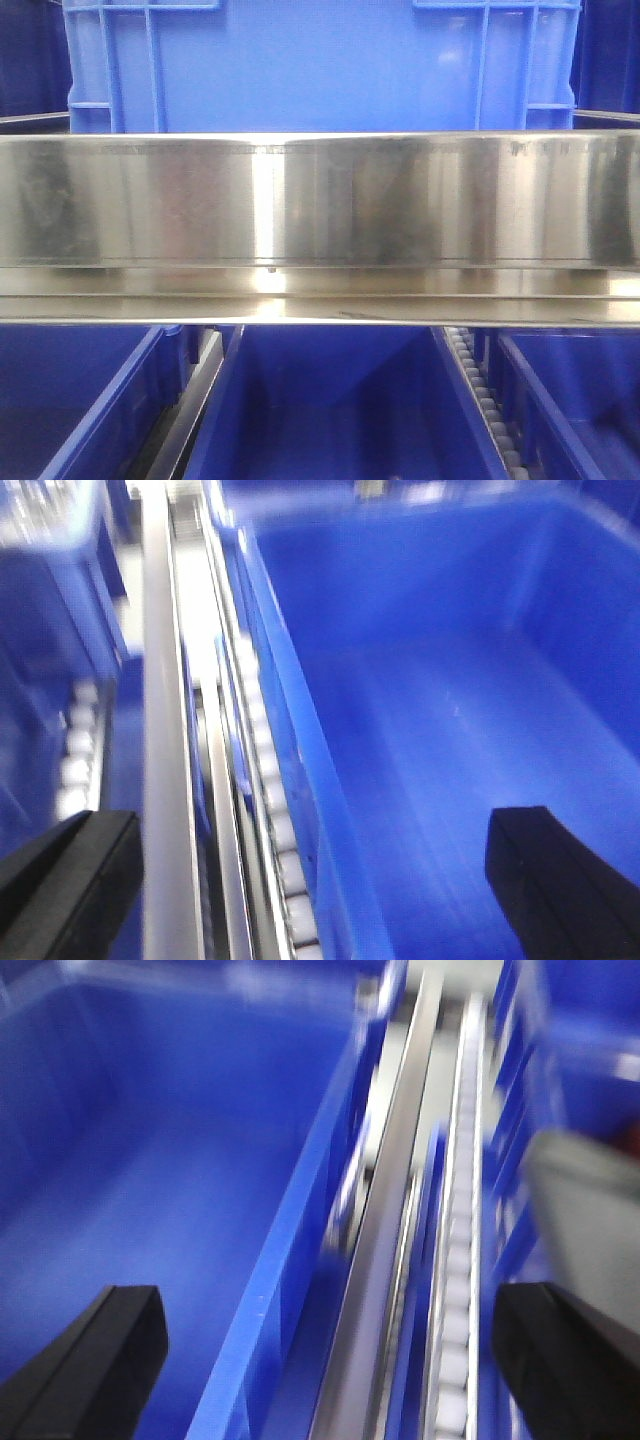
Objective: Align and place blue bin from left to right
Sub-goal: 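Close both grippers on the opposite side rims of the blue bin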
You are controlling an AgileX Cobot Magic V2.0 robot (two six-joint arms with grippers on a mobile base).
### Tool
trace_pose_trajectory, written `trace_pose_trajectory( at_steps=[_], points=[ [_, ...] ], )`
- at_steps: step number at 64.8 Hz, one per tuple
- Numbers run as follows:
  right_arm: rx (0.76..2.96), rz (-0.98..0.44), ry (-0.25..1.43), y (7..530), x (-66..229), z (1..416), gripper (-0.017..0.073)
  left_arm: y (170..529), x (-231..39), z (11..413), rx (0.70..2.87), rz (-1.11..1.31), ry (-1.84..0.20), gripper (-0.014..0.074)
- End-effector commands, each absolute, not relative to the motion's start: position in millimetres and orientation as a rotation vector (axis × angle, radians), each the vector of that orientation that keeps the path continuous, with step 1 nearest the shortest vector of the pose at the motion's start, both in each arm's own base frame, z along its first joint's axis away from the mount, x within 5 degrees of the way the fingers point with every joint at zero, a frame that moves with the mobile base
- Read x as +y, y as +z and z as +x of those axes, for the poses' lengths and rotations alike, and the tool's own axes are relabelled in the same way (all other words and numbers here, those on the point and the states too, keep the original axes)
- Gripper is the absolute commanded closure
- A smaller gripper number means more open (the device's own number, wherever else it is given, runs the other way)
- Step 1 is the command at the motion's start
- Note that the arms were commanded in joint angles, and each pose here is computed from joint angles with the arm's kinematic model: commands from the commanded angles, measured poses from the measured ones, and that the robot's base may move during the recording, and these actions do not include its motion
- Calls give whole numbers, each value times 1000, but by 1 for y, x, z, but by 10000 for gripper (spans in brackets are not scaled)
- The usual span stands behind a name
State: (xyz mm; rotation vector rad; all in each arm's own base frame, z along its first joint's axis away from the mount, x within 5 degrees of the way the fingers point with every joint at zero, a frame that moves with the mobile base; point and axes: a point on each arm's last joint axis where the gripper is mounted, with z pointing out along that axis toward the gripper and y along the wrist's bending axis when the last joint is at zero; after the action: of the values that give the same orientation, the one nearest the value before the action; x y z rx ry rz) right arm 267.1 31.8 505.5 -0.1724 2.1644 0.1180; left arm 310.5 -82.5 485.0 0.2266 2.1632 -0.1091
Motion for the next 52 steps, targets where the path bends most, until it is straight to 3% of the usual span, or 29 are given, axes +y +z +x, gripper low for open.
trace_pose_trajectory(
  at_steps=[1,10,23,52],
  points=[
    [2197,-184,127,511,37,287,-9,480,-90,325,2222,220,-119,-8],
    [2198,-226,158,504,59,326,-9,468,-97,352,2297,224,-105,-8],
    [2284,-166,101,472,63,367,-9,468,-103,379,2261,214,-89,-8],
    [2404,-174,90,425,70,406,-9,431,-118,414,2332,229,-108,-8]
  ],
)
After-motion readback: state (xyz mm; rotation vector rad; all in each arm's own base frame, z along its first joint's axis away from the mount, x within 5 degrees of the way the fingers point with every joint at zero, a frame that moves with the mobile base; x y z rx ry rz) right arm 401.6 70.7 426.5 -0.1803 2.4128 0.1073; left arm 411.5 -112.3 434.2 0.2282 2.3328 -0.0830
